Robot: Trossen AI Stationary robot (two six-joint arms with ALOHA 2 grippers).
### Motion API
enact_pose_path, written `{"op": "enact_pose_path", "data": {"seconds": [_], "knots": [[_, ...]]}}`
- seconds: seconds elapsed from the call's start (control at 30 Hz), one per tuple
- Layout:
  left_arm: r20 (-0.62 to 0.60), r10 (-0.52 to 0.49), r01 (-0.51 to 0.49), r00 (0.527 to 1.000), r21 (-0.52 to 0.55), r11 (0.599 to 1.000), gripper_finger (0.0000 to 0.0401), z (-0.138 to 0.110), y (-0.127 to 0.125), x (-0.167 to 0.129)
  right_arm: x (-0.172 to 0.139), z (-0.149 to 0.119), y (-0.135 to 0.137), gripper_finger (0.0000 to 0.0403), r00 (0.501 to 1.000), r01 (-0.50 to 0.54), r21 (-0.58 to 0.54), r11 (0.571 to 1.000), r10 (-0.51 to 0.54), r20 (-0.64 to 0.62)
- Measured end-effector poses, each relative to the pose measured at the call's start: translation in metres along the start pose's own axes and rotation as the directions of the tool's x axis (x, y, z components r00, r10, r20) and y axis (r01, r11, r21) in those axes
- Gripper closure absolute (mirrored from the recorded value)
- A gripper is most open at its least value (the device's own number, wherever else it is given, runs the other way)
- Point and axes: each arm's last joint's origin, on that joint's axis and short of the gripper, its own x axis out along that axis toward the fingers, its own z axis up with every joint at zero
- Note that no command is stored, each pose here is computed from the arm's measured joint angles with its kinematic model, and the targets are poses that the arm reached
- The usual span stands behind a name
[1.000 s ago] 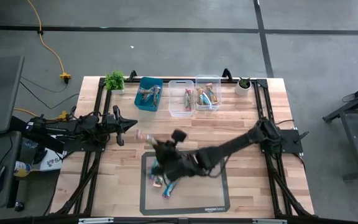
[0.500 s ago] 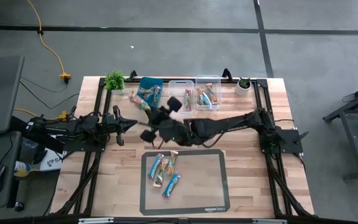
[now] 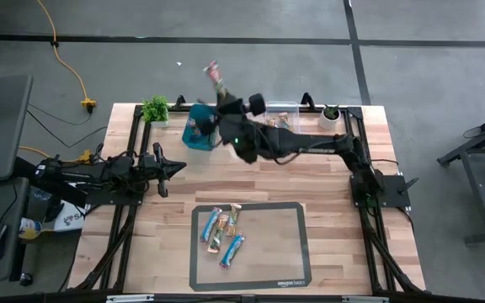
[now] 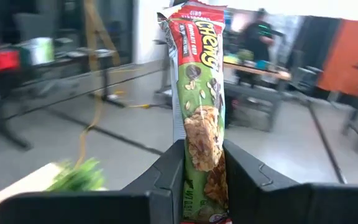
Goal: Pick and place Granola Bars by type
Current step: Put the bottom right red granola bar into the left transparent bin
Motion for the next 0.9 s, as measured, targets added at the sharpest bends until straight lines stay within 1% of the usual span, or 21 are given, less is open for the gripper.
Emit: {"op": "enact_pose_path", "data": {"seconds": [0.1, 0.2, 0.3, 0.37, 0.47, 0.57, 0.63, 0.7, 0.8, 0.9], "knots": [[0.000, 0.000, 0.000, 1.000, 0.000, 1.000, 0.0401, 0.000, 0.000, 0.000, 0.020, -0.001, -0.012, 0.0328, 0.997, 0.083, 0.053, 0.995, -0.083, -0.009], [0.000, 0.000, 0.000, 1.000, 0.000, 1.000, 0.0401, 0.000, 0.000, 0.000, 0.041, -0.010, -0.025, 0.0328, 0.991, 0.121, 0.112, 0.986, -0.114, -0.063], [0.000, 0.000, 0.000, 1.000, 0.000, 1.000, 0.0401, 0.000, 0.000, 0.000, 0.061, -0.027, -0.042, 0.0328, 0.978, 0.128, 0.183, 0.975, -0.093, -0.188], [0.000, 0.000, 0.000, 1.000, 0.000, 1.000, 0.0401, 0.000, 0.000, 0.000, 0.073, -0.039, -0.055, 0.0328, 0.950, 0.137, 0.225, 0.965, -0.064, -0.305], [0.000, 0.000, 0.000, 1.000, 0.000, 1.000, 0.0401, 0.000, 0.000, 0.000, 0.090, -0.060, -0.072, 0.0332, 0.881, 0.147, 0.227, 0.963, -0.023, -0.473], [0.000, 0.000, 0.000, 1.000, 0.000, 1.000, 0.0401, 0.000, 0.000, 0.000, 0.106, -0.082, -0.084, 0.0334, 0.807, 0.129, 0.218, 0.967, 0.025, -0.590], [0.000, 0.000, 0.000, 1.000, 0.000, 1.000, 0.0401, 0.000, 0.000, 0.000, 0.114, -0.095, -0.088, 0.0334, 0.751, 0.111, 0.253, 0.961, 0.085, -0.655], [0.000, 0.000, 0.000, 1.000, 0.000, 1.000, 0.0401, 0.000, 0.000, 0.000, 0.118, -0.111, -0.092, 0.0335, 0.677, 0.117, 0.285, 0.951, 0.134, -0.723], [0.000, 0.000, 0.000, 1.000, 0.000, 1.000, 0.0401, 0.000, 0.000, 0.000, 0.118, -0.139, -0.094, 0.0335, 0.553, 0.117, 0.310, 0.943, 0.198, -0.810], [0.000, 0.000, 0.000, 1.000, 0.000, 1.000, 0.0401, 0.000, 0.000, 0.000, 0.115, -0.162, -0.093, 0.0335, 0.451, 0.141, 0.337, 0.931, 0.243, -0.859]]}}
